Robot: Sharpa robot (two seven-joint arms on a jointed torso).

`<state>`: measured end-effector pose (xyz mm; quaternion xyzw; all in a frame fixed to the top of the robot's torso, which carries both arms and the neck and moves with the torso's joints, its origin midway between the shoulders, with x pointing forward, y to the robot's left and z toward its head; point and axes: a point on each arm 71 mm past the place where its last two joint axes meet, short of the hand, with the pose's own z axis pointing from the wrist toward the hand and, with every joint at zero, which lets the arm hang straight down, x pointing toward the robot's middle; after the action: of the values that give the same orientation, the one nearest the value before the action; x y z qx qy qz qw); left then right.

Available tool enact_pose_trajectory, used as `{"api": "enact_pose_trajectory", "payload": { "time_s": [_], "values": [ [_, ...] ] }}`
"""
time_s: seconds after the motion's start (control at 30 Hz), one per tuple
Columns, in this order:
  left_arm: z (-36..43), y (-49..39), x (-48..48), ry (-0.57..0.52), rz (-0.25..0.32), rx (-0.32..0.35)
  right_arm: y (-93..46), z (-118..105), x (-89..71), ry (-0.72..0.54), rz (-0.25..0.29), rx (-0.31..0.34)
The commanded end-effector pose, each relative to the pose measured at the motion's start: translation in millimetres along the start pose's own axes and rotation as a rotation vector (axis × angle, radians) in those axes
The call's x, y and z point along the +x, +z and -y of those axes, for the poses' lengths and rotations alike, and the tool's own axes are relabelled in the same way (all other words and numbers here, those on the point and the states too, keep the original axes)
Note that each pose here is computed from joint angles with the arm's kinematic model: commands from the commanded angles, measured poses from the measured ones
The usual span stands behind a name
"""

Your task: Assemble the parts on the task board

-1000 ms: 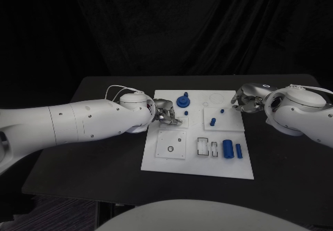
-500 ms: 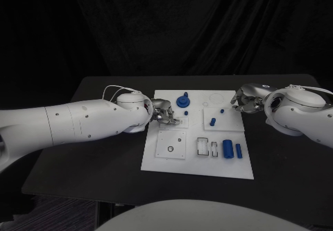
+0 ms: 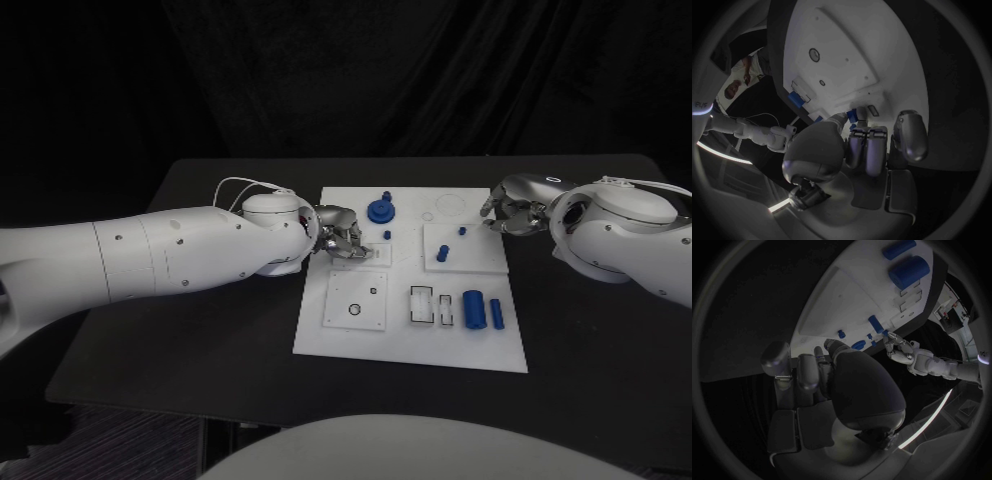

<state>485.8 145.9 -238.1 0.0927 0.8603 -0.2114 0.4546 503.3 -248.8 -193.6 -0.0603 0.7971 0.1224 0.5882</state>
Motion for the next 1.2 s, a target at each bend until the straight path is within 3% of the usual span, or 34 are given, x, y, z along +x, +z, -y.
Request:
{"api": "enact_pose_trajectory", "payload": {
  "time_s": [0.03,0.83,1.2],
  "values": [
    [3.3,0.6,1.2,-0.002,-0.001,0.031,0.0,1.0,1.7,-0.004,-0.008,0.015],
    [2.3,-2.7,-1.1,-0.017,0.046,0.026,-0.7,2.3,2.3,-0.007,-0.017,0.024],
    [-2.6,-8.2,-2.6,-0.031,0.079,0.006,-1.2,3.4,2.3,-0.007,-0.017,0.027]
  ]
}}
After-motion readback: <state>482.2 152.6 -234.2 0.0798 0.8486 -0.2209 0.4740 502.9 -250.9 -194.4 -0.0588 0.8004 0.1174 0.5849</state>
